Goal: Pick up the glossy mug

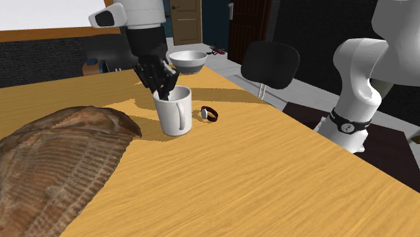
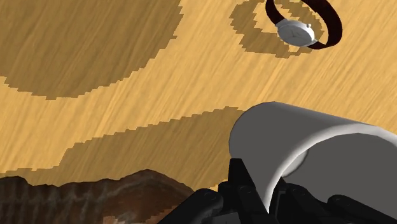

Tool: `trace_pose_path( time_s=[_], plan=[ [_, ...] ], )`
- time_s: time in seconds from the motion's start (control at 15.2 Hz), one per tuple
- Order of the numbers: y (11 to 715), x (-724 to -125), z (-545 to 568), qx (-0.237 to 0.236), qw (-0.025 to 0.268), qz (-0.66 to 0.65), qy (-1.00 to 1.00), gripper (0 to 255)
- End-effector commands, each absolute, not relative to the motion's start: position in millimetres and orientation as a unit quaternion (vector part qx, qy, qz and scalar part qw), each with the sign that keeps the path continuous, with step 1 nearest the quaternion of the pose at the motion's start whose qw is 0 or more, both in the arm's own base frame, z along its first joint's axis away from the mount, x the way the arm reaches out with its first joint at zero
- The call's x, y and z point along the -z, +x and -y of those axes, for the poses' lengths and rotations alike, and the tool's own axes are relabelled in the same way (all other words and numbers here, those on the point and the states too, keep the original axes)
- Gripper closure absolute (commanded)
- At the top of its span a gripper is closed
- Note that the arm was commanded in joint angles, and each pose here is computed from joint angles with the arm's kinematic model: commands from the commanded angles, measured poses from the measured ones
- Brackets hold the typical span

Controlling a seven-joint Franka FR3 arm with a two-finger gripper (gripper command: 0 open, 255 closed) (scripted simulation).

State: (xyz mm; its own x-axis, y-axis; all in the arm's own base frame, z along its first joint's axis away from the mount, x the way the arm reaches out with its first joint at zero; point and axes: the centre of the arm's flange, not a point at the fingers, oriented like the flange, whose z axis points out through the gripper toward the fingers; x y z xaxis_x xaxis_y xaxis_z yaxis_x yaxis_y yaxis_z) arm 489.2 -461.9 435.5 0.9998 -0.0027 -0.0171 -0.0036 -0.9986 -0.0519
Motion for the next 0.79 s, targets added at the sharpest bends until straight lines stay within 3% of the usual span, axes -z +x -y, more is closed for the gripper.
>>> trace_pose_path(
  time_s=[0.0, 0.73],
  plan=[
    [489, -446, 462, -0.009, 0.026, -0.002, -1.0, 255],
    [489, -494, 462, -0.009, 0.026, -0.002, -1.0, 255]
  ],
)
